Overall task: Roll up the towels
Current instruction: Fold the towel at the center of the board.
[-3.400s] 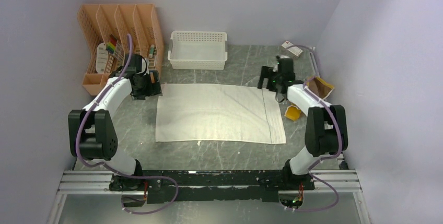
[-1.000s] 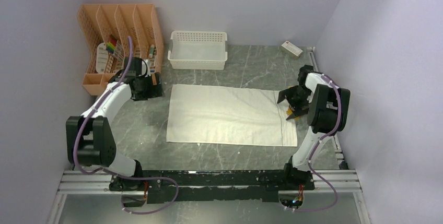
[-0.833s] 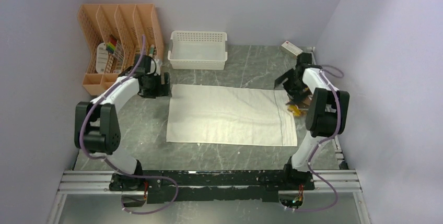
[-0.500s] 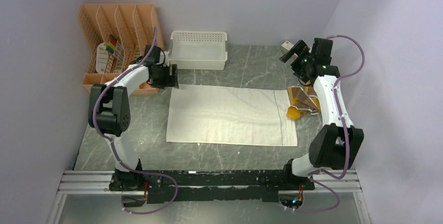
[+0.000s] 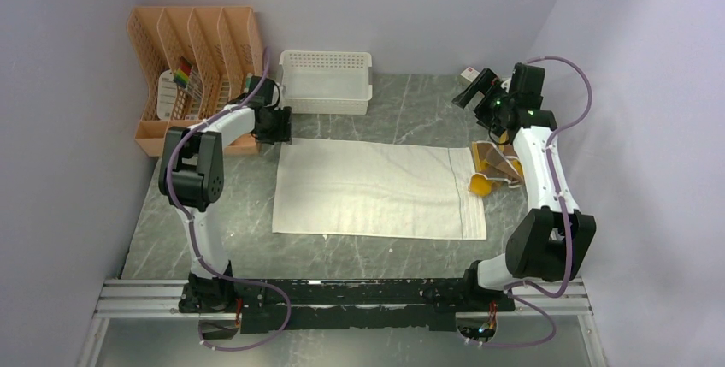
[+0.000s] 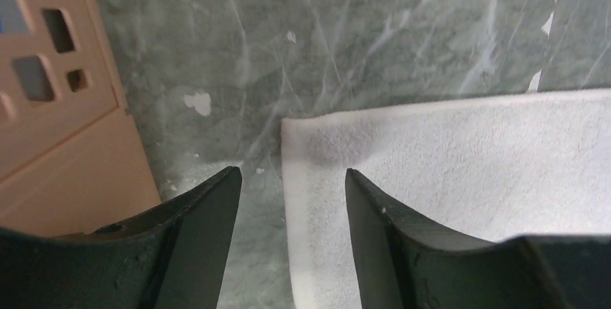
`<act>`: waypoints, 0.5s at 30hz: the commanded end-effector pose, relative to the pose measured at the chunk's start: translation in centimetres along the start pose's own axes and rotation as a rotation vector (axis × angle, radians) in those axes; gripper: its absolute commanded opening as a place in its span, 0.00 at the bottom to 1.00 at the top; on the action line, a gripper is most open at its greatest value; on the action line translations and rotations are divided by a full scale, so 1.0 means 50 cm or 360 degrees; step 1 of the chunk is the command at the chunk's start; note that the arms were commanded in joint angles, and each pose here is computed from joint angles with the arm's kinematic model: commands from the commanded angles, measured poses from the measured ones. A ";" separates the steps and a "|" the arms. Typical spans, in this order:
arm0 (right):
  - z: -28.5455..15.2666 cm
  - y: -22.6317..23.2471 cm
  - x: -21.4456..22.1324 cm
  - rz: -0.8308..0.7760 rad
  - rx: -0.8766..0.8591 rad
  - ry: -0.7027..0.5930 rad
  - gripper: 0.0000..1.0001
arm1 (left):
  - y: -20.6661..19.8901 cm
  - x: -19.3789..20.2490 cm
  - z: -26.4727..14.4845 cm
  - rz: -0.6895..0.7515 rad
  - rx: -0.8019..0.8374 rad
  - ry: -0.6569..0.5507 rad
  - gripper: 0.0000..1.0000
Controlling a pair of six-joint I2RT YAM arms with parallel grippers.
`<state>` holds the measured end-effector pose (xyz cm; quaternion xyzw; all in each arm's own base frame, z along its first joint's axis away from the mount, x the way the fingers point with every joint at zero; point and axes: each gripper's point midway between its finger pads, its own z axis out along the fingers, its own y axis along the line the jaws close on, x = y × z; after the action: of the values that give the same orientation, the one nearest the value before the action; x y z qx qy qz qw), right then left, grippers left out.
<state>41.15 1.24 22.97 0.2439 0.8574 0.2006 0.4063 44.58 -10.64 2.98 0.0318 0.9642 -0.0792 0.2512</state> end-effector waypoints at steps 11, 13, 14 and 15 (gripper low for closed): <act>-0.042 0.017 -0.021 -0.0110 -0.0041 -0.0065 1.00 | -0.007 -0.027 0.040 -0.0031 -0.0065 -0.0134 0.59; -0.049 0.019 -0.026 -0.0122 -0.0037 -0.0078 1.00 | -0.004 -0.021 0.045 -0.0032 -0.0095 -0.0129 0.58; -0.051 0.022 -0.028 -0.0126 -0.0042 -0.0082 1.00 | -0.001 -0.017 0.047 -0.0039 -0.0111 -0.0118 0.57; -0.053 0.024 -0.029 -0.0132 -0.0047 -0.0082 1.00 | 0.003 -0.015 0.048 -0.0047 -0.0130 -0.0113 0.56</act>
<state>40.40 1.28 23.71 0.2247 0.8603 0.1961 0.4135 46.40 -11.27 2.59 0.0155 0.9553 -0.0689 0.2872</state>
